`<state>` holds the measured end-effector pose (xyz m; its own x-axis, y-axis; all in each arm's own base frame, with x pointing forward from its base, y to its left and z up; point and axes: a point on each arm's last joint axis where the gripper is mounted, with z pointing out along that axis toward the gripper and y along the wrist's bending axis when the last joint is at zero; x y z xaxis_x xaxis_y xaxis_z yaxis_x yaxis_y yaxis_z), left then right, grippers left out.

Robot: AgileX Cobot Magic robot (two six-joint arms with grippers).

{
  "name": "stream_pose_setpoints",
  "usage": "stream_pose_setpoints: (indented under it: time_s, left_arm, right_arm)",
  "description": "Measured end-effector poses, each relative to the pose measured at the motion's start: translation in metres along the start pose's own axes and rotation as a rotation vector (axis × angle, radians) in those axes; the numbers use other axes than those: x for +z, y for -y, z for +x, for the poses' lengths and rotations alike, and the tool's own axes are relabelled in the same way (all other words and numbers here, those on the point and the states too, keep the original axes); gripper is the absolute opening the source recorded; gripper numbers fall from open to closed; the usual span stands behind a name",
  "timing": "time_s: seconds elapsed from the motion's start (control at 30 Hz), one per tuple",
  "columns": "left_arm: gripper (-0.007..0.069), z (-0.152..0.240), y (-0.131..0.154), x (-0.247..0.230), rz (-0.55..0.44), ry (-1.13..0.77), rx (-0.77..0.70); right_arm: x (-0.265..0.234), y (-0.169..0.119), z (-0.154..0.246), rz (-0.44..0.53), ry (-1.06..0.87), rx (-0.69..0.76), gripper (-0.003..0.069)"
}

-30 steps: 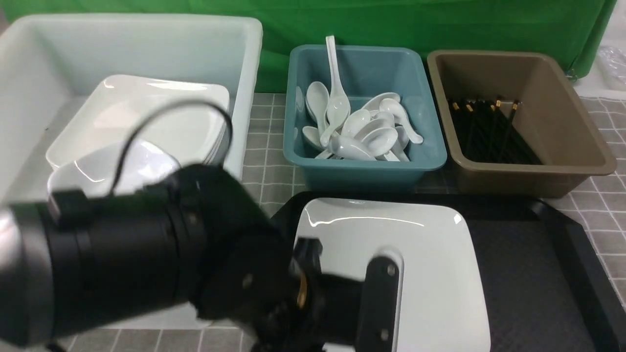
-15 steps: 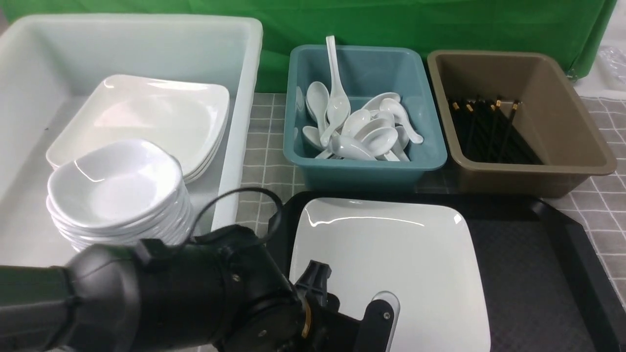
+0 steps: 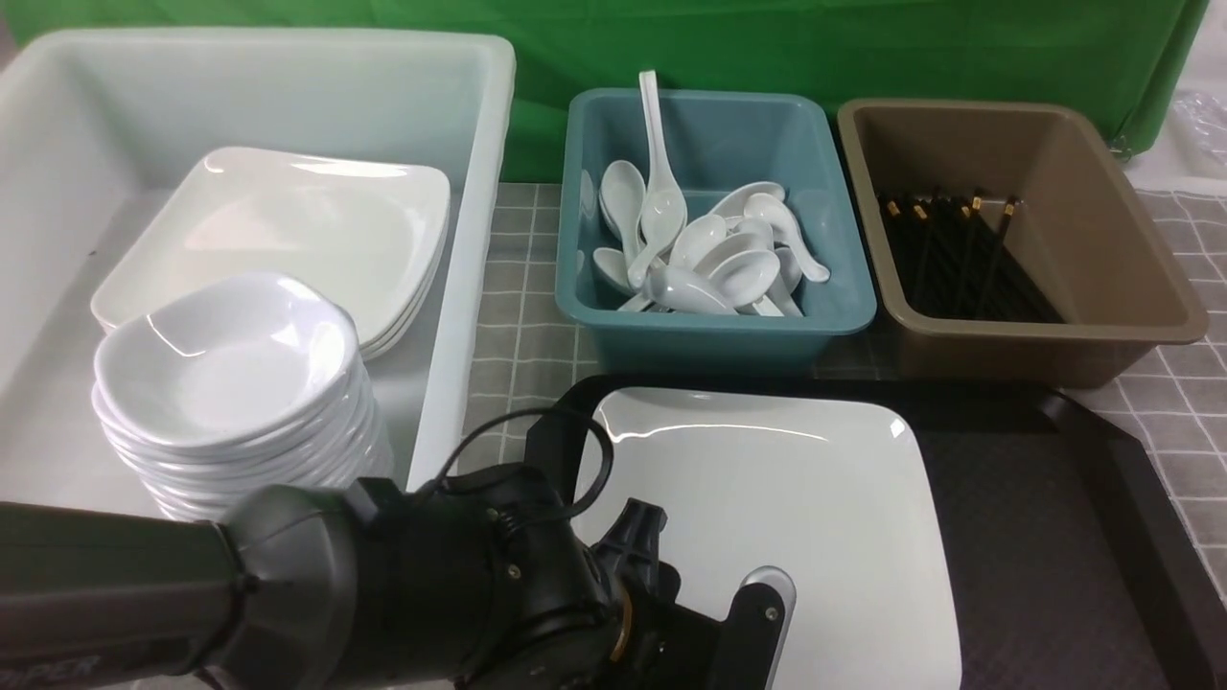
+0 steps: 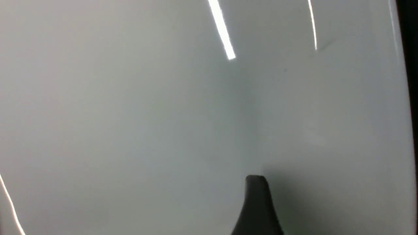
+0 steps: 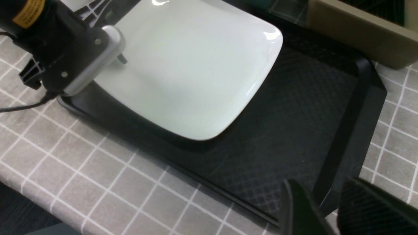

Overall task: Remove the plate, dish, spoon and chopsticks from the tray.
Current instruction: Use the left arm to grab a plate from the dinner plate

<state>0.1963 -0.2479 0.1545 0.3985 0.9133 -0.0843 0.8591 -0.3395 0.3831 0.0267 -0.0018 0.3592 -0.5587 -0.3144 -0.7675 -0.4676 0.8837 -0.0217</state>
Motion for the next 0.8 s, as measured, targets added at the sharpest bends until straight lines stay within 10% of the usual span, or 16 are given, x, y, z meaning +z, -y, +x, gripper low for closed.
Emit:
stream_pose_setpoints:
  time_s: [0.2, 0.8]
  left_arm:
    - [0.0204, 0.001, 0.001, 0.002, 0.012, -0.019, -0.007]
    - [0.0028, -0.024, 0.002, -0.126, -0.098, 0.144, -0.106]
  right_arm:
    - [0.0, 0.0, 0.0, 0.0, -0.001, 0.0, 0.0233]
    - [-0.001, -0.002, -0.009, -0.027, 0.104, 0.046, 0.0195]
